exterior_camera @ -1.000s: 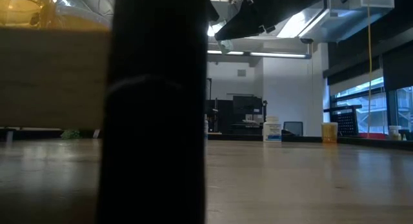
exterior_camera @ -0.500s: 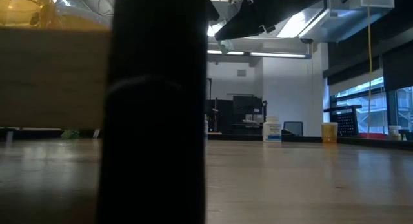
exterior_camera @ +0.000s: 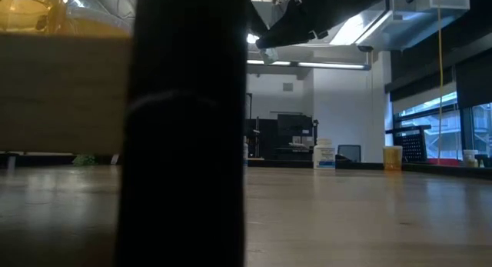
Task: Pick and place medicine bottles onto shelf by color
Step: Put the green pill bottle on the shelf aligned with the other green pill bottle
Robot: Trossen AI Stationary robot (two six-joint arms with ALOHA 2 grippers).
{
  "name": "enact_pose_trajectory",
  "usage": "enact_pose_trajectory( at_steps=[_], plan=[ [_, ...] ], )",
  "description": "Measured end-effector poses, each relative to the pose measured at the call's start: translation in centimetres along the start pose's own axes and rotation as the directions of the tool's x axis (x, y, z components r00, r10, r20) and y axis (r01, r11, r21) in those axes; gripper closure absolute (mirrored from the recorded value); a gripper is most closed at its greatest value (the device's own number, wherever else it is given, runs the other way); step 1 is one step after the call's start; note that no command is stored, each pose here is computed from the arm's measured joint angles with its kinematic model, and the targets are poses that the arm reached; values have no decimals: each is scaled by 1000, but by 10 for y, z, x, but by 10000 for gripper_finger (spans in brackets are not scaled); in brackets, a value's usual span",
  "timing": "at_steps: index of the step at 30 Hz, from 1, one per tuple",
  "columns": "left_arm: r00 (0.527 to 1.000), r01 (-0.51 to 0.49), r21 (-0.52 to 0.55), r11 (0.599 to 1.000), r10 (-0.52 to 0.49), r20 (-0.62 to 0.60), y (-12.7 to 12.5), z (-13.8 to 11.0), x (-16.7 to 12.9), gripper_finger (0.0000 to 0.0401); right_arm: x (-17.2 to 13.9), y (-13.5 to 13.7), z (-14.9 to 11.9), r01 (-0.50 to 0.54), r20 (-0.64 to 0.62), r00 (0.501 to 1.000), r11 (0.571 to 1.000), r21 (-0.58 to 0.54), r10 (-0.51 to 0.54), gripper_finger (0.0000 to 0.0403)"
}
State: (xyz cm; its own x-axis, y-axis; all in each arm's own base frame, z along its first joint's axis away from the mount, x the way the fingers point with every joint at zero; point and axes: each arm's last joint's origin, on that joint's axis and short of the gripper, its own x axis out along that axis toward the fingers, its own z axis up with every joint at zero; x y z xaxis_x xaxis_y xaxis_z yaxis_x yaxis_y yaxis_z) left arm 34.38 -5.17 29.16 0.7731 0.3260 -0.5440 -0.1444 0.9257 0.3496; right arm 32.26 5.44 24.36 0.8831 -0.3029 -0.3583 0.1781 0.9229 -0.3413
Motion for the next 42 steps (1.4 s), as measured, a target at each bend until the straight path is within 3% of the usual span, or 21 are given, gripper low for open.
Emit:
enact_pose_trajectory(
  at_steps=[26,37,42],
  plan=[
    [1000,4,4,1000,-4,17,0,2,-4,227,0,0,0,0,-2,1000,1000,-1,0,306],
    [1000,-23,83,996,22,13,0,2,-5,287,0,0,0,1,-2,1000,1000,-1,-1,306],
    [1000,-24,84,996,23,13,0,2,-5,296,0,0,0,-2,-1,1000,1000,3,2,306]
  ],
)
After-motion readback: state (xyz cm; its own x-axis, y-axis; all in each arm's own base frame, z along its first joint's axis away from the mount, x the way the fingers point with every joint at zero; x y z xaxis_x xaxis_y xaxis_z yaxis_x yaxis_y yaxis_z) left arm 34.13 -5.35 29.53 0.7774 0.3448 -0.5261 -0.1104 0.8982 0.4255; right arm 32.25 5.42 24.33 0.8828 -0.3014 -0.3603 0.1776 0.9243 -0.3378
